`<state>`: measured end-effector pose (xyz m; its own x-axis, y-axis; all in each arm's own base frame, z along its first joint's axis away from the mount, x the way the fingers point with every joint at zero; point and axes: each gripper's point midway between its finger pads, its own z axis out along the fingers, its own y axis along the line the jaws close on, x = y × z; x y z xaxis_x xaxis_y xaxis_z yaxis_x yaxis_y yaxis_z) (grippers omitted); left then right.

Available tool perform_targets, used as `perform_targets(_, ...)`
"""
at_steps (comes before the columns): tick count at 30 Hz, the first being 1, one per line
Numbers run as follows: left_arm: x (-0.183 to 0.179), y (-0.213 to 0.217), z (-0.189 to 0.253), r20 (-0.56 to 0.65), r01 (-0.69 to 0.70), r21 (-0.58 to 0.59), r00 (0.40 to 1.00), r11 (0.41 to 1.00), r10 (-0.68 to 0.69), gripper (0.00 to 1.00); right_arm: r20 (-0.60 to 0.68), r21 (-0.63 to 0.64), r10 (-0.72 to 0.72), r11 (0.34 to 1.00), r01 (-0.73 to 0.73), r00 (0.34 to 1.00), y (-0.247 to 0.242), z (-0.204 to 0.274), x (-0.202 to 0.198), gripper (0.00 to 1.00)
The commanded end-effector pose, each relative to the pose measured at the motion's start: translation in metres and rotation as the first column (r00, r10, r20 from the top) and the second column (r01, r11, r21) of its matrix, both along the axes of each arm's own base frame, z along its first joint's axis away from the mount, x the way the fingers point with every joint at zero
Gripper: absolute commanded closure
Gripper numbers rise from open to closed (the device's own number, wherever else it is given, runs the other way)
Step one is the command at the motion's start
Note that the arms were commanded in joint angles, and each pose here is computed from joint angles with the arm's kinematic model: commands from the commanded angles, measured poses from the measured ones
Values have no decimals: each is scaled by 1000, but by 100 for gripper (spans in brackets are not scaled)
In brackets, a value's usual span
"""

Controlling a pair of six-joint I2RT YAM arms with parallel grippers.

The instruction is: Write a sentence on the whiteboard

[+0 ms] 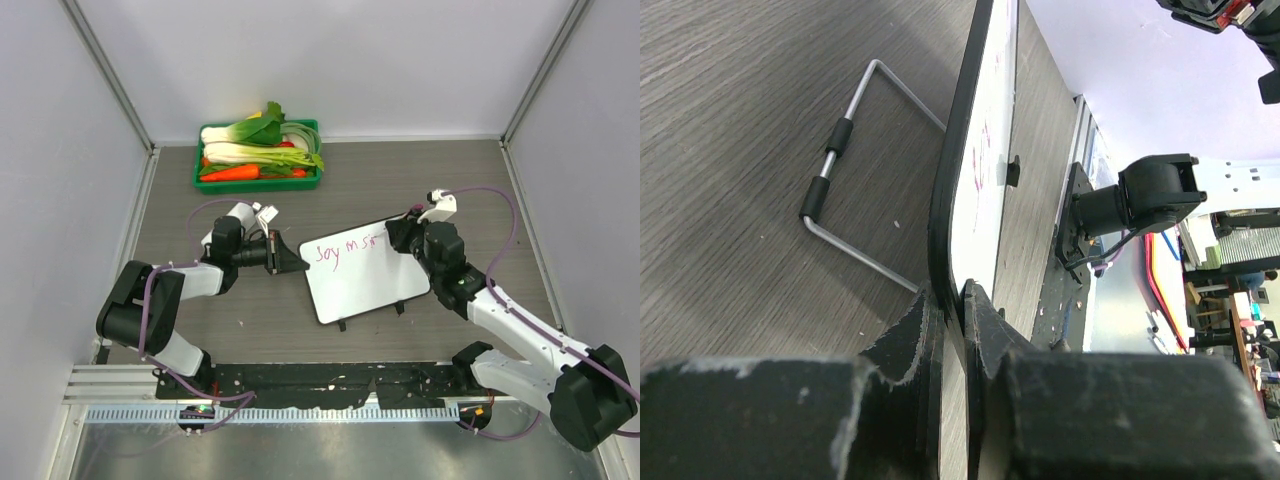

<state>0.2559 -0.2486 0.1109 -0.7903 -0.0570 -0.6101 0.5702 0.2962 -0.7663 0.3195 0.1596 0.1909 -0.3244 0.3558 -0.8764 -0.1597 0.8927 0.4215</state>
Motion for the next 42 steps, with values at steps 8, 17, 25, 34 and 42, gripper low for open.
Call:
perform_targets(8,-6,-1,-14,5,33,30,999,999,-33,100,-41,-35,-28,999,27,999,-14,-15,-9,99)
perform_targets(17,-6,-1,-14,2,35,30,999,999,-35,100,-55,-37,-27,999,25,998,-16,-22,-14,99)
perform_targets(25,-7,-1,-14,4,35,30,999,999,-35,100,-9,-10,-51,999,51,999,-12,-2,1,99)
perform_targets(34,-7,-1,-14,0,37,29,999,999,-37,100,15,0,-83,997,83,996,-13,10,13,98)
perform_targets(42,-7,-1,-14,5,36,29,999,999,-36,100,5,-9,-121,993,121,993,-23,7,15,98)
